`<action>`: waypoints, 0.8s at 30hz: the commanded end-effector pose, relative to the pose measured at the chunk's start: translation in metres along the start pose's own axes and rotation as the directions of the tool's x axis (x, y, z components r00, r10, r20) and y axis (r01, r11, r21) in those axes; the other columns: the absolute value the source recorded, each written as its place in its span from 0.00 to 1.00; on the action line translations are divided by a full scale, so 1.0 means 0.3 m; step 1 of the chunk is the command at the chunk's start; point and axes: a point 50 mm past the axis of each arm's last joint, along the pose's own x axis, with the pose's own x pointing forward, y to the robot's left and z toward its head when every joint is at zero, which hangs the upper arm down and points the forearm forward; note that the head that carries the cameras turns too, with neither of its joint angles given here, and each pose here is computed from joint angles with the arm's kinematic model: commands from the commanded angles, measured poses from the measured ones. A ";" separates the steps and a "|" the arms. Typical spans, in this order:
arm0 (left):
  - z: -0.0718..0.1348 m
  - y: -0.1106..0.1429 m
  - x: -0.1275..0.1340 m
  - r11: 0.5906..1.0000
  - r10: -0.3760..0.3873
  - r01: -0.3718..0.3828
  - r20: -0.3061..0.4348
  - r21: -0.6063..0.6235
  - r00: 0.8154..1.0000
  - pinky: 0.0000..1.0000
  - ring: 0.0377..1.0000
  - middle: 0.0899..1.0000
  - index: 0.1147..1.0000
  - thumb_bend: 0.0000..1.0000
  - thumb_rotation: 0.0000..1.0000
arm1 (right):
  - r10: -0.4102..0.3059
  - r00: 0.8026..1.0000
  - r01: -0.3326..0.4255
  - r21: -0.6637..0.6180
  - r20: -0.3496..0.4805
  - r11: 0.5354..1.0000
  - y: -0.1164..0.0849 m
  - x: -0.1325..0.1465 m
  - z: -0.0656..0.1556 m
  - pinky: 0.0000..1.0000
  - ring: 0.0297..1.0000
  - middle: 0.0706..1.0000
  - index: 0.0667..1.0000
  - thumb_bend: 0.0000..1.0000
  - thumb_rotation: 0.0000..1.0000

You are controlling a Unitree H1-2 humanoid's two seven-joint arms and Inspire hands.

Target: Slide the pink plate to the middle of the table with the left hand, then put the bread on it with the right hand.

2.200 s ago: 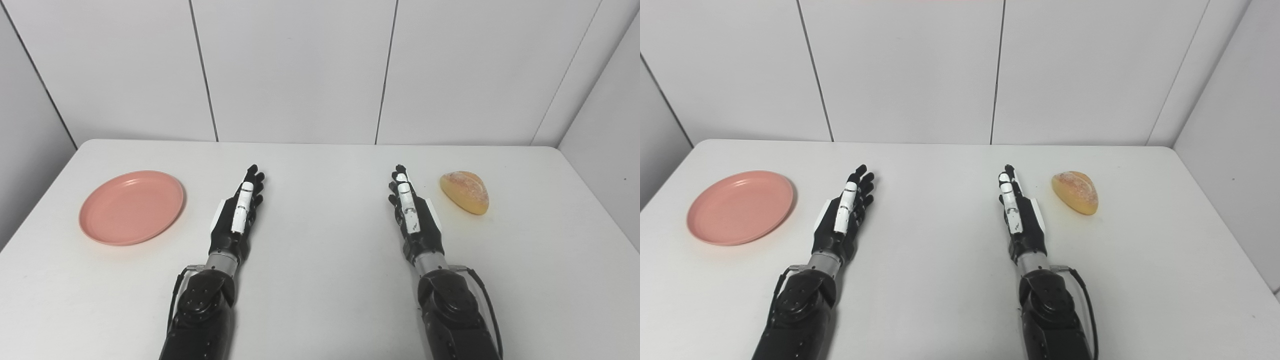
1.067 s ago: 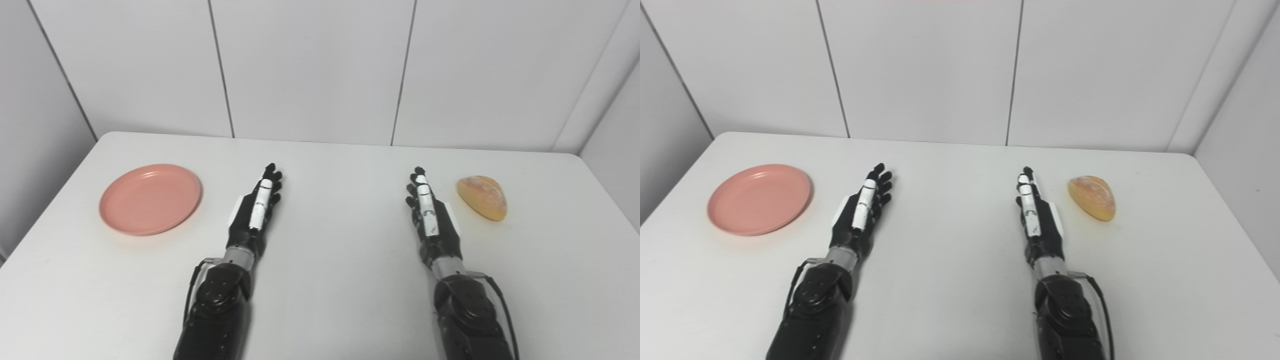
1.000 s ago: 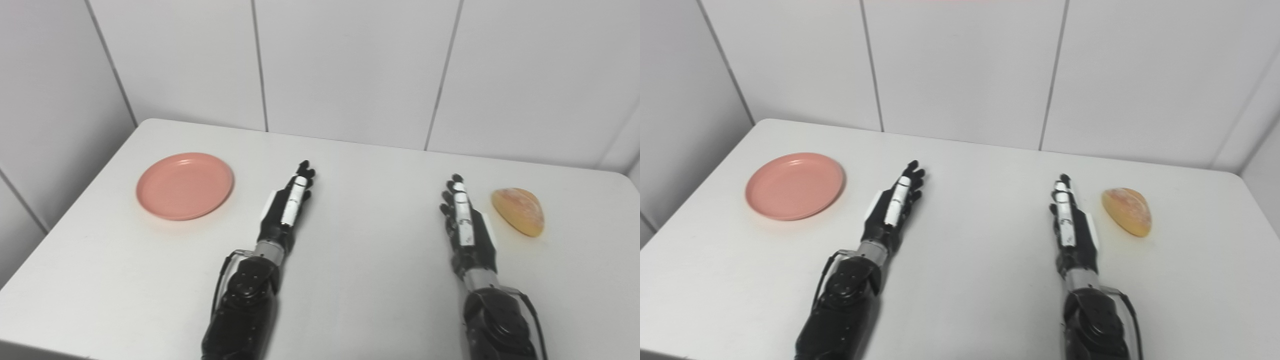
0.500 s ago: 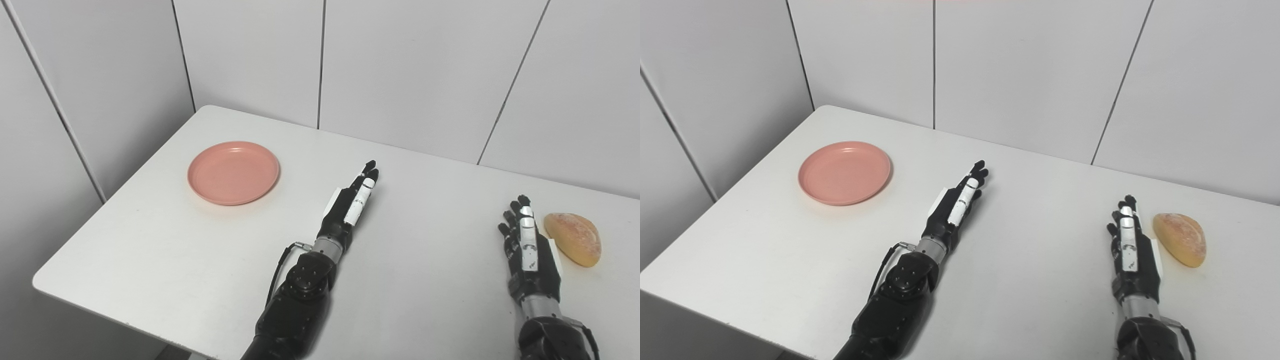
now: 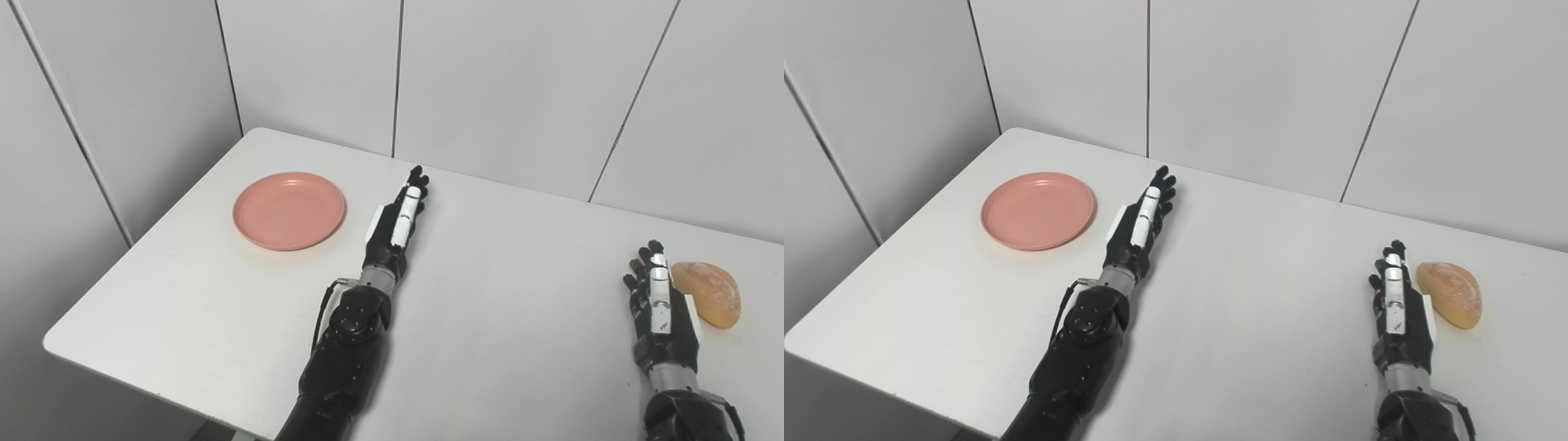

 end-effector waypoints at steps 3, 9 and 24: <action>0.119 0.006 0.087 0.999 0.013 -0.009 0.103 -0.037 0.995 0.98 0.94 0.92 0.90 0.51 1.00 | 0.000 0.999 0.001 -0.006 0.052 1.000 -0.013 0.010 0.034 1.00 1.00 1.00 1.00 0.75 0.94; 0.196 0.100 0.115 0.997 0.069 -0.071 0.195 0.003 0.978 0.89 0.89 0.88 0.86 0.52 1.00 | -0.007 0.999 0.007 0.006 0.051 1.000 -0.012 0.010 0.036 1.00 1.00 1.00 1.00 0.74 0.92; 0.314 0.313 0.126 0.951 0.279 -0.306 0.303 0.046 0.911 0.78 0.78 0.76 0.74 0.58 1.00 | 0.004 0.999 -0.005 0.009 0.054 1.000 -0.017 0.009 0.037 1.00 1.00 1.00 1.00 0.74 0.92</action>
